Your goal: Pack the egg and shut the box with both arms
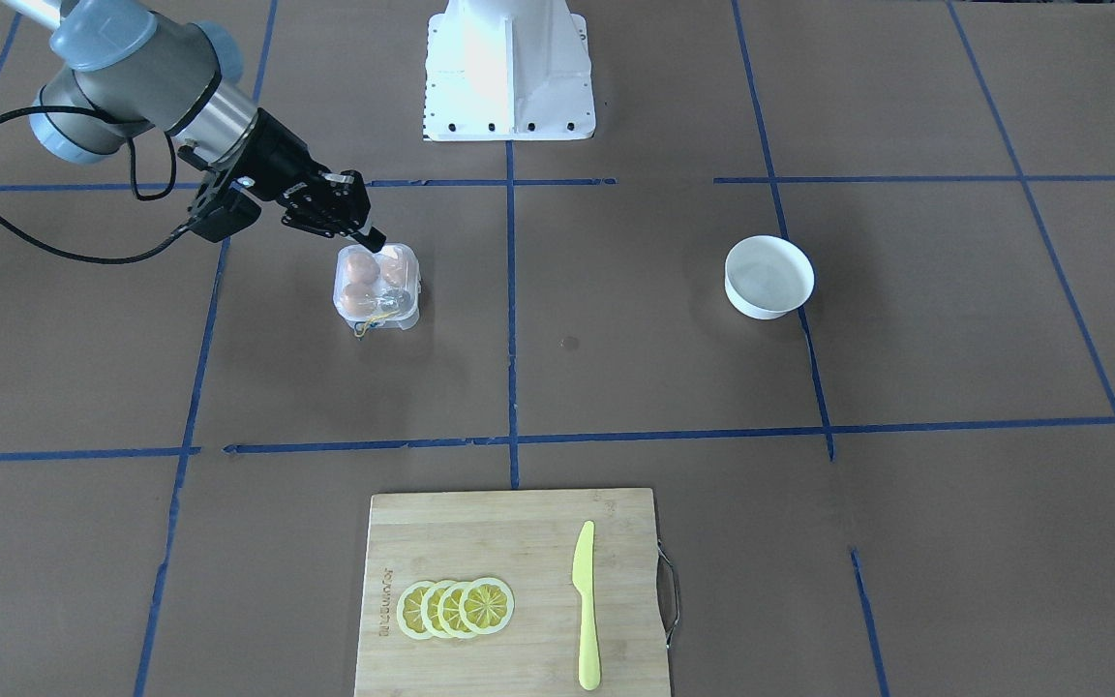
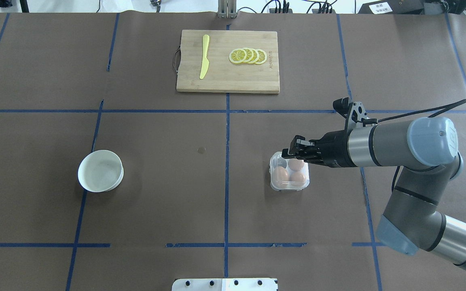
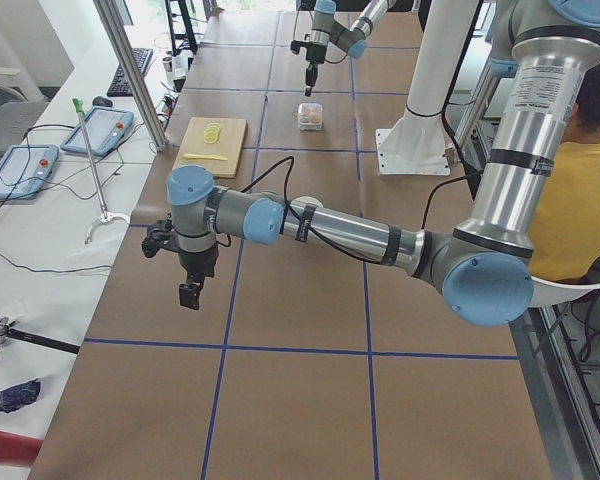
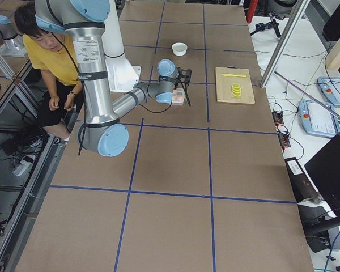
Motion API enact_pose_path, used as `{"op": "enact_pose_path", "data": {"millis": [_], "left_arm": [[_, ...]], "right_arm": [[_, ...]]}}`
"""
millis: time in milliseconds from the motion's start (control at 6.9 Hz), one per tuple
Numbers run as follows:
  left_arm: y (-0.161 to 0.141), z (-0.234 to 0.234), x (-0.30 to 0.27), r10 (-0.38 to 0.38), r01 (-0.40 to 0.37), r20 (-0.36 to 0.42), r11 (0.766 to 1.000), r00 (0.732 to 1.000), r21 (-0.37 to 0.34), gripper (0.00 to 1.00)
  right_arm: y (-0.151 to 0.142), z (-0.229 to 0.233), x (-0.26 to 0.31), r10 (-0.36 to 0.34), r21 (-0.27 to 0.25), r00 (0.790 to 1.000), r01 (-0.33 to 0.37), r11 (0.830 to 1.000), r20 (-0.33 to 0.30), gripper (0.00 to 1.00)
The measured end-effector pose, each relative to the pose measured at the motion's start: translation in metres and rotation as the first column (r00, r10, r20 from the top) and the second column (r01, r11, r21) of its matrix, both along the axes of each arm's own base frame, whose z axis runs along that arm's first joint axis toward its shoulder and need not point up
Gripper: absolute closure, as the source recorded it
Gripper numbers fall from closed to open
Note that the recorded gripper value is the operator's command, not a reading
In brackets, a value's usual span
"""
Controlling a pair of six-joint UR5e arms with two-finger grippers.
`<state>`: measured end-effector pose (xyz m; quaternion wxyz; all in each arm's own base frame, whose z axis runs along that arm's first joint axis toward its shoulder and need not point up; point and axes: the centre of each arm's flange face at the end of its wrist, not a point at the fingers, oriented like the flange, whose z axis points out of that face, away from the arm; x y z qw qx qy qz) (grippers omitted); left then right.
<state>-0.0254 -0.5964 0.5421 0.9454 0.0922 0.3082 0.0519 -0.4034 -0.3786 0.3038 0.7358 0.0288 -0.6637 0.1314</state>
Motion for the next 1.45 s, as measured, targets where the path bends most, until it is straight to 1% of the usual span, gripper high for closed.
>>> {"op": "enact_pose_path", "data": {"millis": [145,290,435,580,725,870,1014,1159,1304,1449], "left_arm": [[0.001,0.002,0.000,0.000,0.000,-0.001,1.000,1.000,-0.003,0.00],[0.004,0.006,0.000,0.001,-0.001,-0.002,1.000,1.000,-0.010,0.00],[0.010,0.013,0.000,0.003,-0.003,-0.009,1.000,1.000,-0.022,0.00],[0.019,0.024,0.001,0.008,-0.010,-0.031,0.999,0.999,-0.043,0.00],[0.032,0.039,-0.002,0.006,-0.010,-0.060,0.997,0.998,-0.074,0.00],[0.049,0.056,-0.013,-0.015,0.005,-0.084,0.994,0.996,-0.111,0.00],[0.065,0.073,-0.027,-0.042,0.027,-0.095,0.988,0.995,-0.153,0.00],[0.078,0.083,-0.038,-0.068,0.048,-0.097,0.980,0.993,-0.195,0.00],[0.088,0.085,-0.048,-0.088,0.065,-0.096,0.972,0.991,-0.225,0.00],[0.095,0.084,-0.052,-0.098,0.073,-0.096,0.970,0.991,-0.233,0.00]], "right_arm": [[-0.011,0.000,0.003,0.017,-0.028,0.999,-0.018,0.999,-0.034,1.00],[-0.033,0.010,0.016,0.025,-0.068,0.991,-0.035,0.997,-0.135,1.00],[-0.056,0.024,0.033,0.009,-0.060,0.964,-0.026,0.998,-0.265,1.00],[-0.076,0.043,0.055,-0.018,-0.013,0.924,0.014,1.000,-0.382,1.00],[-0.097,0.066,0.088,-0.052,0.018,0.879,0.069,0.997,-0.473,0.99],[-0.117,0.091,0.134,-0.084,0.047,0.837,0.129,0.990,-0.541,0.91],[-0.133,0.116,0.184,-0.109,0.070,0.796,0.186,0.980,-0.595,0.87],[-0.146,0.136,0.234,-0.133,0.077,0.757,0.236,0.969,-0.640,0.85],[-0.153,0.152,0.280,-0.156,0.070,0.721,0.274,0.959,-0.675,0.83],[-0.155,0.167,0.317,-0.174,0.063,0.695,0.301,0.952,-0.698,0.80]]}}
